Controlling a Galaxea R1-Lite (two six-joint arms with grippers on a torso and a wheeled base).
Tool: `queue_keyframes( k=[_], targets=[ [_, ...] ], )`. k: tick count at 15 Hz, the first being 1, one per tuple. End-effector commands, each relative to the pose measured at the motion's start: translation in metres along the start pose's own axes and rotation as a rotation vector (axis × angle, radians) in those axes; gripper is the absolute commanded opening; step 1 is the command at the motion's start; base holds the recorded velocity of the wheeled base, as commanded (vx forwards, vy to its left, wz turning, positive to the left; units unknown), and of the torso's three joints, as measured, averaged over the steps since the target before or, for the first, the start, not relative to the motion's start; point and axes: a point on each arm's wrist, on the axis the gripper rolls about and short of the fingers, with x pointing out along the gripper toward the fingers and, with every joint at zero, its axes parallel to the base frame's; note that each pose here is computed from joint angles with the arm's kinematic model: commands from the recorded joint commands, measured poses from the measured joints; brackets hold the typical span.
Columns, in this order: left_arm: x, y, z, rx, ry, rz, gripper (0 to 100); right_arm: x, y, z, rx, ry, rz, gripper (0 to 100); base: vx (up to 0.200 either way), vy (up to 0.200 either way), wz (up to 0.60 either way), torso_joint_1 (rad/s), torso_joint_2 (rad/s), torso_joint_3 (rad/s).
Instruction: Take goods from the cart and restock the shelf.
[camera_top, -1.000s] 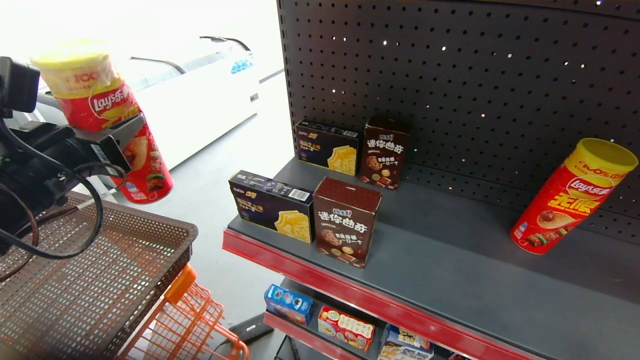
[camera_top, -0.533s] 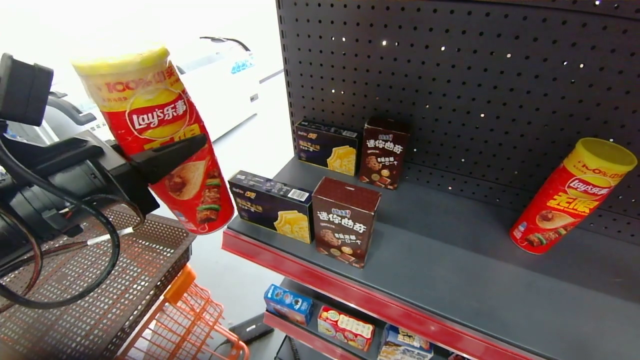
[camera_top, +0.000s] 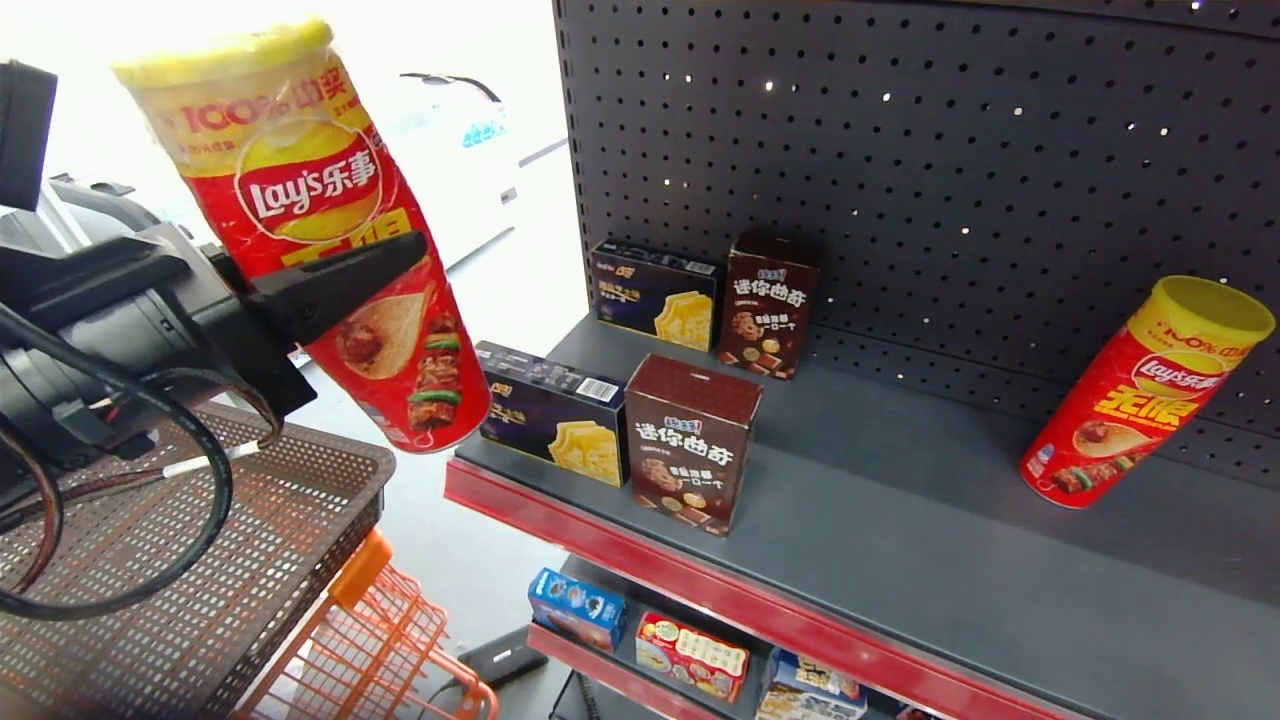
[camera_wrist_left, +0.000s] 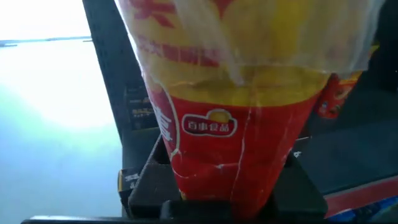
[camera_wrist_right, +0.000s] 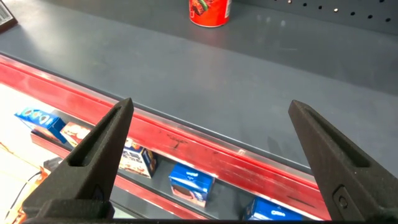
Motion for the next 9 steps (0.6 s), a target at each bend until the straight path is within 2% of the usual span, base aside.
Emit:
queue_keyframes(
  k=[1, 3, 5, 7, 9],
  targets=[
    [0.001, -0.003, 0.008, -0.005, 0.001, -0.017, 0, 0.0, 0.0, 0.0, 0.0, 0.001, 0.0, 100, 0.0, 0.0, 0.0, 0.0, 0.0, 0.0],
    [-0.005, -0.012, 0.006, -0.042, 0.076, -0.048, 0, 0.0, 0.0, 0.0, 0.0, 0.001, 0.0, 100, 0.0, 0.0, 0.0, 0.0, 0.0, 0.0],
    [-0.009, -0.025, -0.004, -0.067, 0.107, -0.134, 0, 0.0, 0.0, 0.0, 0.0, 0.001, 0.0, 100, 0.0, 0.0, 0.0, 0.0, 0.0, 0.0],
    [-0.012, -0.028, -0.011, -0.082, 0.128, -0.218, 0, 0.0, 0.0, 0.0, 0.0, 0.001, 0.0, 100, 0.0, 0.0, 0.0, 0.0, 0.0, 0.0],
    [-0.013, -0.029, -0.011, -0.087, 0.131, -0.244, 0, 0.0, 0.0, 0.0, -0.002, 0.003, 0.003, 100, 0.0, 0.0, 0.0, 0.0, 0.0, 0.0]
  ],
)
